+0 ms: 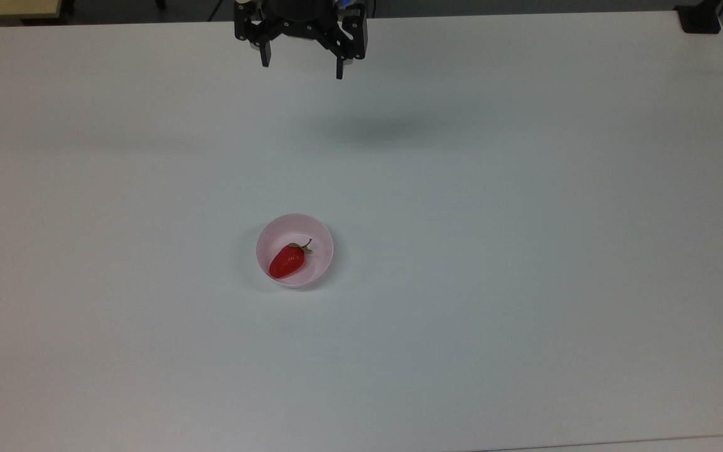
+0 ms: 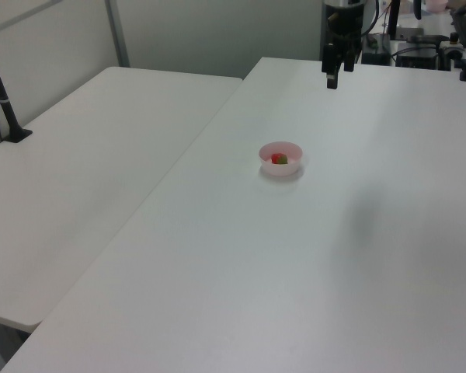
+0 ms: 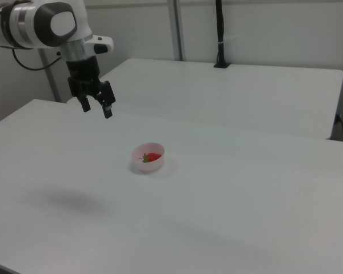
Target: Pick up strawberry from bowl
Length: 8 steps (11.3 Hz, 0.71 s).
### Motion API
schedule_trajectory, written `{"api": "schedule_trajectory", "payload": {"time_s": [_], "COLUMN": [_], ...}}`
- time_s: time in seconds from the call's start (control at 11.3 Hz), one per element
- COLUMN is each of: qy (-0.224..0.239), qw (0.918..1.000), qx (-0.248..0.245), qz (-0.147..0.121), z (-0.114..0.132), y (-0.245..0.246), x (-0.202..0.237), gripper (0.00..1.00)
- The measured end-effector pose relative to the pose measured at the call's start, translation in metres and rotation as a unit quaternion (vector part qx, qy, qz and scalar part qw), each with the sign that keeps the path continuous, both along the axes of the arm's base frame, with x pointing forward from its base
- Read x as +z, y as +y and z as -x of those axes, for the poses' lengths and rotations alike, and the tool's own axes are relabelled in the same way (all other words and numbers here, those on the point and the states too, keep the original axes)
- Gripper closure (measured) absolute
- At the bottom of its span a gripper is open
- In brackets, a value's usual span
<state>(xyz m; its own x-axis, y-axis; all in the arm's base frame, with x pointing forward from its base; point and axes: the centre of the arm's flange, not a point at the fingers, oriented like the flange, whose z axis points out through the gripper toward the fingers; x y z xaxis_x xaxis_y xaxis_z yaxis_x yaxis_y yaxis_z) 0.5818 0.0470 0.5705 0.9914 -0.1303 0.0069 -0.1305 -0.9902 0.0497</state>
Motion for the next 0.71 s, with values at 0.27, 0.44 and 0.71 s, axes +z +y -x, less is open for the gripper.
{"api": "schedule_trajectory", "payload": {"time_s": [0.27,0.44,0.71], "qy": [0.000,0.000,0.000], "qw": [1.0000,1.0000,1.0000], "qx": [0.000,0.000,-0.007], "qz": [0.000,0.000,0.000], "z": [0.0002,0.0003,-0.0003], "y": [-0.0001,-0.0005,-0.0085], "x": [0.0005,0.0004,0.0004], "gripper": [0.00,0.00,0.00]}}
